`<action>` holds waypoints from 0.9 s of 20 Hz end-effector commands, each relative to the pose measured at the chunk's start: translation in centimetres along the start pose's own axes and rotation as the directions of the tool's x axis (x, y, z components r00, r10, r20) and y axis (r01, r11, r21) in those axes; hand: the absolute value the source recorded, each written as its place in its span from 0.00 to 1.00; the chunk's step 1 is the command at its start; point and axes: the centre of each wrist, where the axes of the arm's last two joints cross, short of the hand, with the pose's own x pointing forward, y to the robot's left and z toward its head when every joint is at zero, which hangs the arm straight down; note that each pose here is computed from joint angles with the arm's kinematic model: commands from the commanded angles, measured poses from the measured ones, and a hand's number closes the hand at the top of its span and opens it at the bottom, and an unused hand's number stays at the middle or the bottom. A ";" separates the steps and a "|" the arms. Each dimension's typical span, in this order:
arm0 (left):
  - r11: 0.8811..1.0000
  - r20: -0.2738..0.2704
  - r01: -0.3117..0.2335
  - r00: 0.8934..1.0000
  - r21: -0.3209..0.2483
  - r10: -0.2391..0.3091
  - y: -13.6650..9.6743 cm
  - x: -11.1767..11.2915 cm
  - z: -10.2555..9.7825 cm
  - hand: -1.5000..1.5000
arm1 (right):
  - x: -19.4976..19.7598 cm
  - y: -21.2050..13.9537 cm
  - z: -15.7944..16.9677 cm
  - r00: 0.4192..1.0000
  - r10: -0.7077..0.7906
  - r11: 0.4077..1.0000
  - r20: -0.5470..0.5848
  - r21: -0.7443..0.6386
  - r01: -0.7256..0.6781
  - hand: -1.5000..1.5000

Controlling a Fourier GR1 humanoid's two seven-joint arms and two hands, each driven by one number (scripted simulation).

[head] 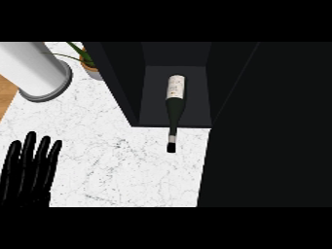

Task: Pick up the wine, place it into the cabinet and close the cabinet

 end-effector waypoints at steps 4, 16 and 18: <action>0.999 0.036 0.015 0.999 0.036 -0.016 4.5 2.6 1.9 0.00 | 3.1 3.9 -0.2 0.994 -0.089 0.990 0.064 0.115 0.081 1.00; 0.999 0.039 0.036 0.999 0.026 -0.037 10.5 5.8 3.6 0.00 | 5.0 9.6 -7.7 0.992 0.038 0.995 0.121 0.085 -0.049 1.00; 1.000 0.052 0.031 0.998 0.002 -0.032 11.5 7.4 1.6 0.00 | 4.5 10.0 -9.9 0.989 0.081 0.994 0.125 0.068 -0.090 1.00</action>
